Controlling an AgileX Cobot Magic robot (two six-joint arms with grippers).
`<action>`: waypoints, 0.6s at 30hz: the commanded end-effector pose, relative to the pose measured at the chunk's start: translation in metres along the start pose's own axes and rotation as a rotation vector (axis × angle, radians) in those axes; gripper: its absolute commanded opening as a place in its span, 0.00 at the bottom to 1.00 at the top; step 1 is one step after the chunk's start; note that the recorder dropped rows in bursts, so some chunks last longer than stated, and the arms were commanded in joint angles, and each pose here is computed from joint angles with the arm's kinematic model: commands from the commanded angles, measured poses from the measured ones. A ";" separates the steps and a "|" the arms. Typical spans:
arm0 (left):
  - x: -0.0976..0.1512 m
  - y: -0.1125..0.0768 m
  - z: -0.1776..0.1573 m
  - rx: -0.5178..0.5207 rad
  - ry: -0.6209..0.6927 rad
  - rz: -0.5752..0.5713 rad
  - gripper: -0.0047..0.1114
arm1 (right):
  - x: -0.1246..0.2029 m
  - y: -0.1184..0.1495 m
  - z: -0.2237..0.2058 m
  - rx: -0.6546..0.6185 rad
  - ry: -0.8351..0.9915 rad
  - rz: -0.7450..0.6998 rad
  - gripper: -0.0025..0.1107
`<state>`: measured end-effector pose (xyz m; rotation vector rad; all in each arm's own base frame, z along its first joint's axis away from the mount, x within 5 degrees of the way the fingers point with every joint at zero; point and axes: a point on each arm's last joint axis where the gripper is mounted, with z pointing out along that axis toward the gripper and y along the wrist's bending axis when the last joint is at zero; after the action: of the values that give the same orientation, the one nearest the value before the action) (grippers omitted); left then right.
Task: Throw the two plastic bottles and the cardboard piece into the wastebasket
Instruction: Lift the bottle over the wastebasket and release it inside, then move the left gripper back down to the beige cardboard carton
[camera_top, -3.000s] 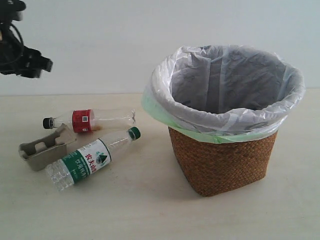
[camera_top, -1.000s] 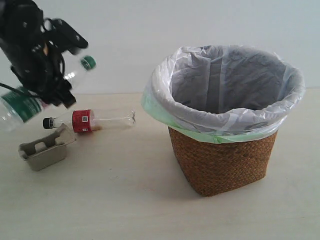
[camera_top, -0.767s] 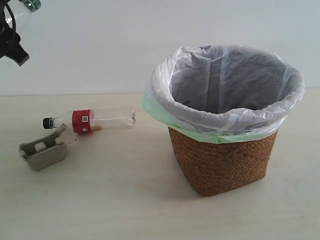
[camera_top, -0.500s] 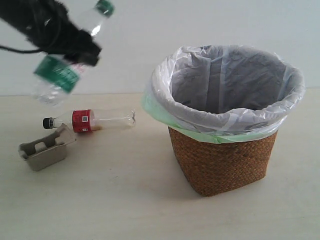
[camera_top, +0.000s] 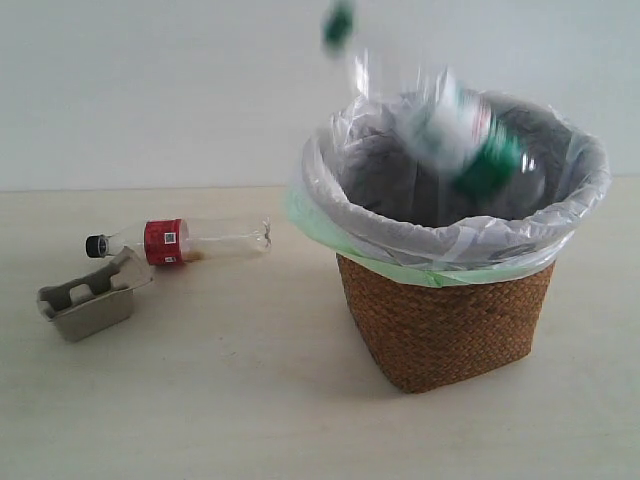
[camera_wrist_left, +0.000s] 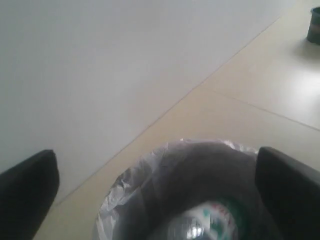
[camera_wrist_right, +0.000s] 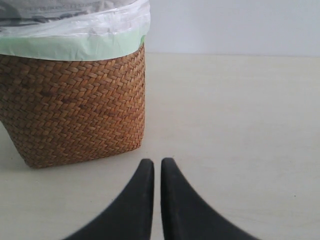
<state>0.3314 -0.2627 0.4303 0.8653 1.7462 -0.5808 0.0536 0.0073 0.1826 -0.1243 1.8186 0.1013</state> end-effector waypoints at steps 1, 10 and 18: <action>0.002 0.002 0.001 -0.017 0.013 -0.016 0.98 | -0.001 0.000 -0.001 0.001 -0.016 -0.013 0.04; 0.000 0.007 -0.018 -0.109 0.112 0.182 0.98 | -0.001 0.000 -0.001 0.001 -0.016 -0.013 0.04; 0.042 0.041 -0.036 -0.363 0.680 0.439 0.98 | -0.001 0.000 -0.001 0.001 -0.016 -0.013 0.04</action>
<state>0.3307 -0.2169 0.4131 1.2153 1.9363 0.1466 0.0536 0.0073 0.1826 -0.1243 1.8186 0.1013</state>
